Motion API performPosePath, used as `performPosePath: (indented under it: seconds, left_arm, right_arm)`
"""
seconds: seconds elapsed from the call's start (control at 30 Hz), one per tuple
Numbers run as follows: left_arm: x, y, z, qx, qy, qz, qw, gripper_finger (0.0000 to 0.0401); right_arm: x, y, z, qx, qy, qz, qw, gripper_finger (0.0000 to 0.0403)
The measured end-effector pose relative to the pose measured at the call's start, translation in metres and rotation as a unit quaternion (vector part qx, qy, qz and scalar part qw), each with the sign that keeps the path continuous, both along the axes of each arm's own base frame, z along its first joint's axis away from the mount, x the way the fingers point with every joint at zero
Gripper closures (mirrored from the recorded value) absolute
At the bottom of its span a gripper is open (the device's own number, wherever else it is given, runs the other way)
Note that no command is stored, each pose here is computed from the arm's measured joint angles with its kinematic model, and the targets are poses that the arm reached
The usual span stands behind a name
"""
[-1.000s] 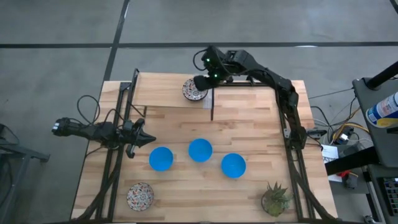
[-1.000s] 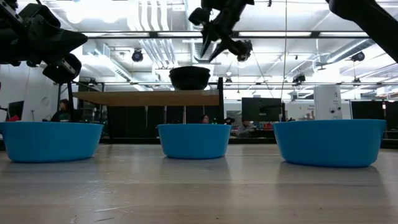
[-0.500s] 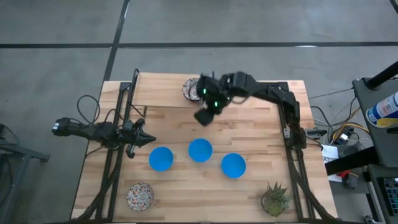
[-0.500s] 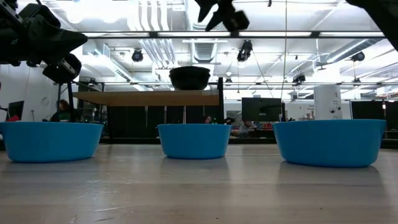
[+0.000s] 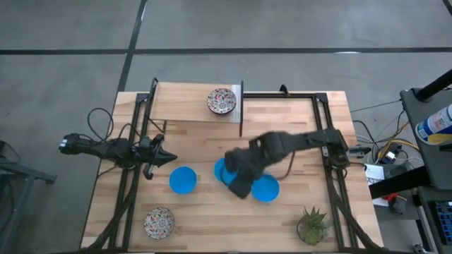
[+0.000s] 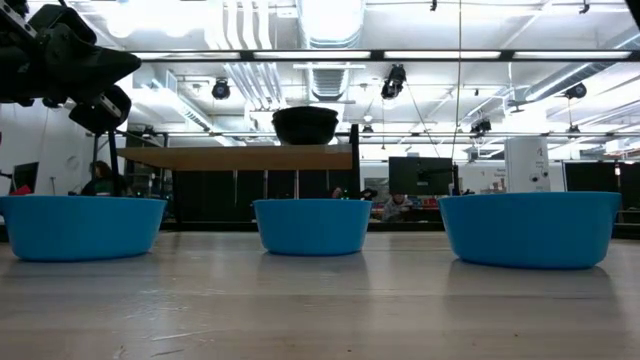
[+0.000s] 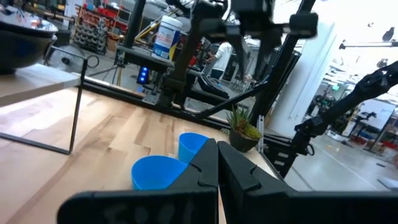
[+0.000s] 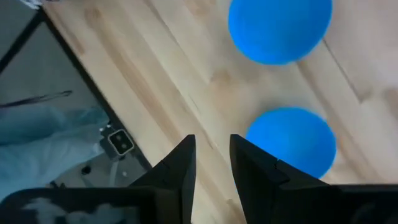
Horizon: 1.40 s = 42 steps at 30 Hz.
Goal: Pick & Place Mini bowls
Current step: Put the right blue bowl on the shelf
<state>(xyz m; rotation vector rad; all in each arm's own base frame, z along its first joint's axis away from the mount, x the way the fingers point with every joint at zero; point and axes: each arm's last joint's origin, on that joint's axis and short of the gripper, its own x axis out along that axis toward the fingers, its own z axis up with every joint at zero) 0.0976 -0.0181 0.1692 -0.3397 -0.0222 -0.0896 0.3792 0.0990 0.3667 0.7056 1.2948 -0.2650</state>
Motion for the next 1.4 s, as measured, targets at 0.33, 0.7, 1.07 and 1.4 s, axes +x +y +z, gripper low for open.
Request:
performPosePath:
  seconds: [0.33, 0.7, 1.07, 1.4]
  left_arm:
    - [0.000, 0.000, 0.000, -0.024, 0.002, -0.001, 1.000, 0.0401]
    - [-0.001, 0.001, 0.008, -0.301, -0.016, -0.014, 0.953, 0.0401]
    - [-0.001, 0.001, 0.012, -0.451, -0.024, -0.026, 0.892, 0.0401]
    - [-0.001, 0.002, 0.043, -0.466, -0.040, -0.024, 0.884, 0.0401]
  right_arm:
    - [-0.020, 0.058, -0.049, -0.041, 0.098, -0.037, 0.994, 0.0312]
    - [-0.047, 0.074, -0.092, -0.038, 0.179, -0.058, 0.981, 0.0327]
    - [-0.097, 0.045, -0.108, 0.013, 0.112, -0.131, 0.985, 0.0334]
    - [-0.134, 0.018, -0.149, 0.048, 0.103, -0.276, 0.954, 0.0318]
